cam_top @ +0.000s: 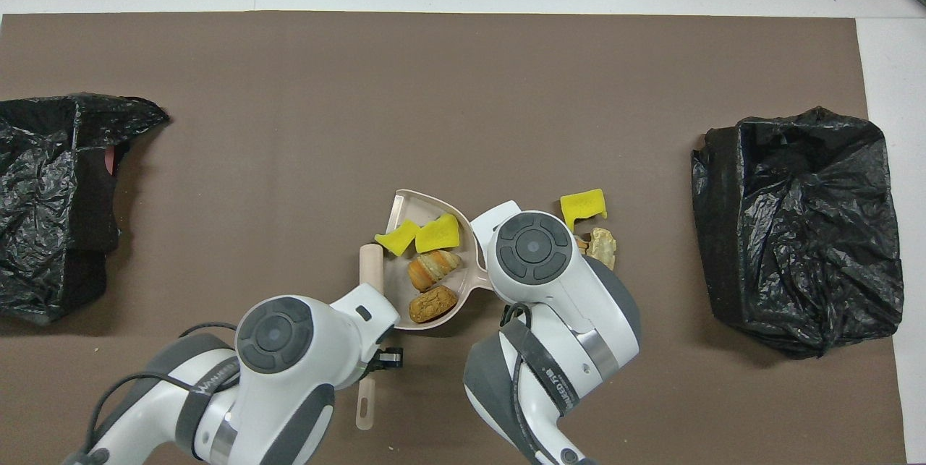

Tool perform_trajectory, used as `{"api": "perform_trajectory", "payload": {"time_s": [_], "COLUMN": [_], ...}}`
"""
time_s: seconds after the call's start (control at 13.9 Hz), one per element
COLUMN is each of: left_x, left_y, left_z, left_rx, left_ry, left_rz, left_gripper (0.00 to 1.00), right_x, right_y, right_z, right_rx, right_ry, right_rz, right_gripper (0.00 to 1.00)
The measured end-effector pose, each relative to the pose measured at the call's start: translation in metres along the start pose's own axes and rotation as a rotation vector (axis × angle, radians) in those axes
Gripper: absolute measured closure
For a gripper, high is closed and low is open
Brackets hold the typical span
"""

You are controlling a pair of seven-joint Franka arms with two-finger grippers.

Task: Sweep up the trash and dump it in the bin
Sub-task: 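Carry the loaded dustpan with the right gripper to the black bag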

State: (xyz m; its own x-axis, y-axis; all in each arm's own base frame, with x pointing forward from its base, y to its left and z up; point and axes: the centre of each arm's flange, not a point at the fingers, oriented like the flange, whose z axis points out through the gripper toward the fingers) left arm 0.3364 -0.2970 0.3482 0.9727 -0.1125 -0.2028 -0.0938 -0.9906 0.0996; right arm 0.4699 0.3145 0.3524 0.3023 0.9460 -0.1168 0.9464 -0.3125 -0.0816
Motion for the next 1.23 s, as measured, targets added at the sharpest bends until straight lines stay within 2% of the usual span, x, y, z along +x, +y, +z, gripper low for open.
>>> {"api": "perform_trajectory", "payload": {"time_s": [0.14,0.29,0.58,0.72,0.86,1.01,1.23], "left_x": [-0.001,0.011,0.029,0.032,0.034,0.036,0.033], "left_y": [0.002,-0.017,-0.05,-0.052,-0.053,-0.054,-0.05], "left_z": [-0.001,-0.004,-0.019,-0.027,-0.029,-0.03,-0.024], "left_rx": [-0.001,0.017,0.118,0.167,0.198,0.191,0.174], "left_ry": [0.001,0.004,-0.019,0.006,0.033,0.055,0.064], "left_rz": [0.005,-0.012,-0.027,-0.059,-0.103,-0.136,-0.198], "left_gripper": [0.74,0.74,0.74,0.74,0.74,0.74,0.74], "right_x": [0.0,0.0,-0.002,-0.012,-0.034,-0.063,-0.126], "right_y": [0.0,0.0,0.002,0.014,0.035,0.053,0.082], "right_z": [0.0,0.0,0.0,-0.004,-0.02,-0.048,-0.092], "right_rx": [0.0,0.0,0.001,-0.001,-0.014,-0.037,-0.05], "right_ry": [0.0,0.0,0.0,0.009,0.036,0.072,0.103], "right_rz": [0.0,0.0,0.007,0.035,0.088,0.143,0.218], "right_gripper": [0.67,0.67,0.67,0.67,0.67,0.67,0.67]}}
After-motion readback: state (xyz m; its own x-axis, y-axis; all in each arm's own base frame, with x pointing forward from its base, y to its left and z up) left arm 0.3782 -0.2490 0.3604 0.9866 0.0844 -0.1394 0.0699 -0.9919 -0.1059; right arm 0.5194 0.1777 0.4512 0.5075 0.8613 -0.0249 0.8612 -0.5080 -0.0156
